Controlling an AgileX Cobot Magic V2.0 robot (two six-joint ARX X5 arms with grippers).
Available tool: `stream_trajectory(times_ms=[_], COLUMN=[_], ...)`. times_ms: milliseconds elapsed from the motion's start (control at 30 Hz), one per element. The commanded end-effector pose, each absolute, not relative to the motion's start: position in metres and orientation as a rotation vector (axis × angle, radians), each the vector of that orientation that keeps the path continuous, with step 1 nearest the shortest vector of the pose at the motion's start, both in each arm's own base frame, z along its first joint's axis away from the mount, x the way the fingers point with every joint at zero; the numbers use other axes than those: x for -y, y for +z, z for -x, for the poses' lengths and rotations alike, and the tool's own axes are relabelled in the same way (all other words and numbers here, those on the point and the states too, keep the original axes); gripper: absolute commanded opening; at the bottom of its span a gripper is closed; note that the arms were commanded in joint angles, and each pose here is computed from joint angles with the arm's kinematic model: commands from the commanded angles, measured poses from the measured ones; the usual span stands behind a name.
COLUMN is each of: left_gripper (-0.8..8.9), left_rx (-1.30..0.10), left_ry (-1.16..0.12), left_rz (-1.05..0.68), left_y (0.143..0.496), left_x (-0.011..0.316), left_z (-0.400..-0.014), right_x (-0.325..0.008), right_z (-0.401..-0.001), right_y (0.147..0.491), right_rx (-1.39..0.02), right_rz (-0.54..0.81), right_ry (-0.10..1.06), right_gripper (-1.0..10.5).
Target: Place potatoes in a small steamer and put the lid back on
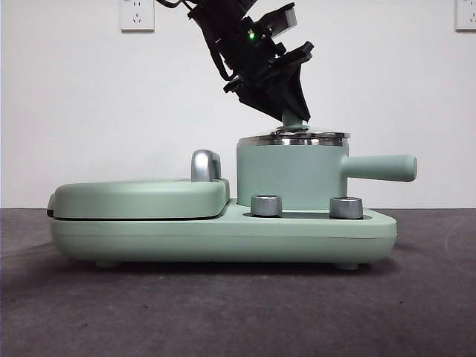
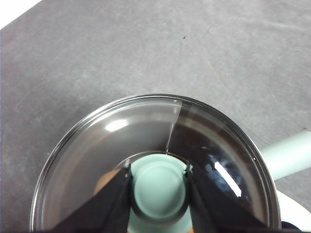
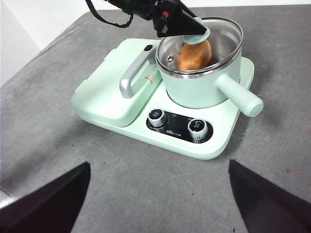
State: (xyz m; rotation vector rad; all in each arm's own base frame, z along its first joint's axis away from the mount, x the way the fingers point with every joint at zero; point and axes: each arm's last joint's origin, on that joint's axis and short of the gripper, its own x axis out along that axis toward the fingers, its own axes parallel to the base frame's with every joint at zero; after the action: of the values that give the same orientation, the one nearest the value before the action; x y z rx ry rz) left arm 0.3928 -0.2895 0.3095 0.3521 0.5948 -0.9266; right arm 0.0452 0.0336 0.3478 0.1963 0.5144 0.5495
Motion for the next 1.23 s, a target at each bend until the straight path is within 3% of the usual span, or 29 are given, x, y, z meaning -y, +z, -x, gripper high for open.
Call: stream_trajectory(times_ms=[33, 1233], left_gripper=[0.17, 0.17], left_rx=[-0.585, -0.553], left_ry=[-0.907, -0.809], left_rz=[-0.357, -0.293], left_y=[0.310, 0.328], left_x=[0.293, 0.304], left_z=[-0.396, -0.384], right_x=[-0.034, -0.034], right_z=[-0.045, -0.045], right_y=[0.351, 0.351], right_rx=[-0.501, -0.499], right_rz=[-0.211, -0.210], right_ry=[0.556, 0.549], right_gripper=[4.5, 4.5])
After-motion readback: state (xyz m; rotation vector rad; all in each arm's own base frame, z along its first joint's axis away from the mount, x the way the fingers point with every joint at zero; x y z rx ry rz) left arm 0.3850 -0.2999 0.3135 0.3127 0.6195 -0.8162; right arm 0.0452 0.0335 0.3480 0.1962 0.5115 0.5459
